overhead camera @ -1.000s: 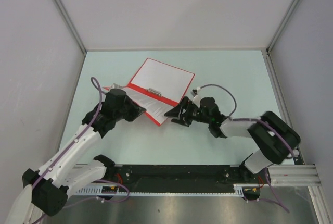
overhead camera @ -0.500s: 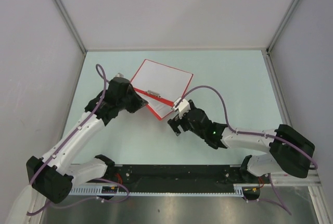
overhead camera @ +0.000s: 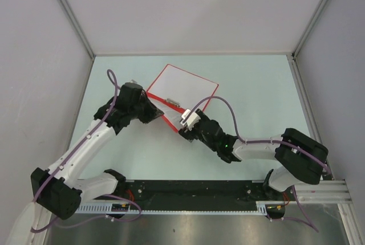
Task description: Put the files into the folder
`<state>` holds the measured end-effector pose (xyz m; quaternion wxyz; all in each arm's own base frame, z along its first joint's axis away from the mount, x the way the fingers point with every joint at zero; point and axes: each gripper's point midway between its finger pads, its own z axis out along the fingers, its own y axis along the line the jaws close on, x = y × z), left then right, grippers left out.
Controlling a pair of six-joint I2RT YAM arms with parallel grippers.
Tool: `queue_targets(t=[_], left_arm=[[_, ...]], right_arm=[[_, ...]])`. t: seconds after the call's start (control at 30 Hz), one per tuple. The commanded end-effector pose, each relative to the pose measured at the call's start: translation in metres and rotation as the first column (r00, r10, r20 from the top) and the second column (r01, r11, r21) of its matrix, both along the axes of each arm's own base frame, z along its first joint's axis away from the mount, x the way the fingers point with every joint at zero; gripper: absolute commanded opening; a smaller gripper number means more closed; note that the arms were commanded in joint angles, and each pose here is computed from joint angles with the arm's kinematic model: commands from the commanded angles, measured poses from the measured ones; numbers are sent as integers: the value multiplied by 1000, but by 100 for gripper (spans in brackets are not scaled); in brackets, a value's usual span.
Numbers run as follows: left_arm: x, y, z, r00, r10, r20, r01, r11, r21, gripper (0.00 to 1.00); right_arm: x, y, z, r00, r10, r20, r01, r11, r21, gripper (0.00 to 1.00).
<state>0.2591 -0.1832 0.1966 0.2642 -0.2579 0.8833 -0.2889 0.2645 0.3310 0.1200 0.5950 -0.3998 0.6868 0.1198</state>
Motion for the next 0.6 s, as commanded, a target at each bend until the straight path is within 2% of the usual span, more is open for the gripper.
queue_targets(t=[0.0,0.03,0.07,0.1,0.13,0.17,0.2,0.23,0.27,0.3,0.37,0.5,0.53,0.57], left_arm=[[4,-13,15,997,-72,31,73,997,-31,7],[7,-14,20,996,-81,47,83,996,-31,11],[9,-15,23,994,-91,58,92,995,-24,22],[14,-17,29,989,-118,87,118,993,-2,28],[16,-17,32,987,-130,97,130,991,6,34],[20,-19,31,984,-147,99,146,989,18,51],[22,-23,42,973,-189,130,187,982,30,55],[24,-26,45,968,-210,139,207,978,36,60],[27,-29,47,962,-234,144,230,972,43,69],[30,-32,60,945,-272,181,266,962,57,81],[33,-32,76,923,-300,241,287,954,88,99],[31,-32,116,869,-338,362,319,941,114,100],[31,-31,120,865,-337,371,315,941,121,100],[30,-30,123,862,-342,375,316,940,131,100]], right_arm=[[18,22,35,997,-40,65,30,989,147,68],[21,21,32,997,-54,56,45,987,153,63],[23,21,34,997,-66,49,57,984,170,50],[26,18,34,997,-82,13,78,976,206,44],[28,16,35,996,-93,-5,92,970,224,32],[31,11,32,994,-108,-34,113,966,231,26],[32,11,30,993,-97,-67,111,962,248,21],[40,3,29,985,-126,-114,153,947,281,8],[42,-1,23,980,-128,-150,166,945,282,2],[44,-4,20,974,-127,-187,179,938,296,0],[53,-19,15,945,-156,-288,252,908,334,0],[64,-54,7,857,-203,-474,407,832,378,0],[61,-66,-4,815,-222,-535,454,818,354,0],[67,-84,-5,764,-224,-606,525,762,380,0]])
